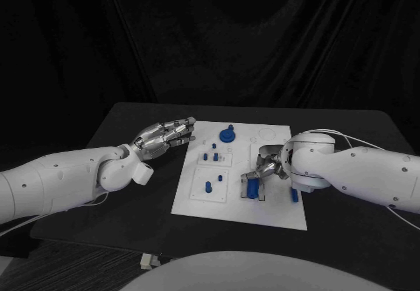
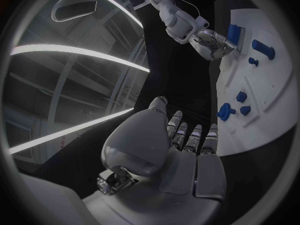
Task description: Assemble the parts on the task board
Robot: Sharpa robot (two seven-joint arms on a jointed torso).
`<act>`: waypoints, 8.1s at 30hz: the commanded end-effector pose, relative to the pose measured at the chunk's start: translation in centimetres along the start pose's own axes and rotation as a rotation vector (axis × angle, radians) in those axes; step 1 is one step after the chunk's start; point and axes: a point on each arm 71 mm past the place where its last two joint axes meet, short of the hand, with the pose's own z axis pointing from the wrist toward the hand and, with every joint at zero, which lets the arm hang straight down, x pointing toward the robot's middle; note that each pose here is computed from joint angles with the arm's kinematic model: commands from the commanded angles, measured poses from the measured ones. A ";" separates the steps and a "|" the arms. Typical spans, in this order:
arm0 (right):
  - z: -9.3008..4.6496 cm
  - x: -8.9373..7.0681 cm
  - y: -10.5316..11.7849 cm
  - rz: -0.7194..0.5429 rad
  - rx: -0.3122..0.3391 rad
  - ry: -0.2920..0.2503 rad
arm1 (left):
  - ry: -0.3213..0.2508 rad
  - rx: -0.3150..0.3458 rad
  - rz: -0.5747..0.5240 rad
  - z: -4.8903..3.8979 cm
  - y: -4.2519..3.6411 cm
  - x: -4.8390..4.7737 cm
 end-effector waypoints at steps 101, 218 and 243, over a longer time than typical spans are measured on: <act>-6.2 0.1 -5.1 -0.187 -0.099 -0.368 | 0.023 -0.012 -0.024 -0.17 0.48 0.12; -3.6 3.2 -10.0 0.042 0.150 -0.054 | 0.026 -0.043 -0.033 -0.29 1.22 0.13; -3.9 1.7 -6.7 0.260 0.055 -0.077 | 0.027 -0.050 -0.034 -0.27 1.35 0.16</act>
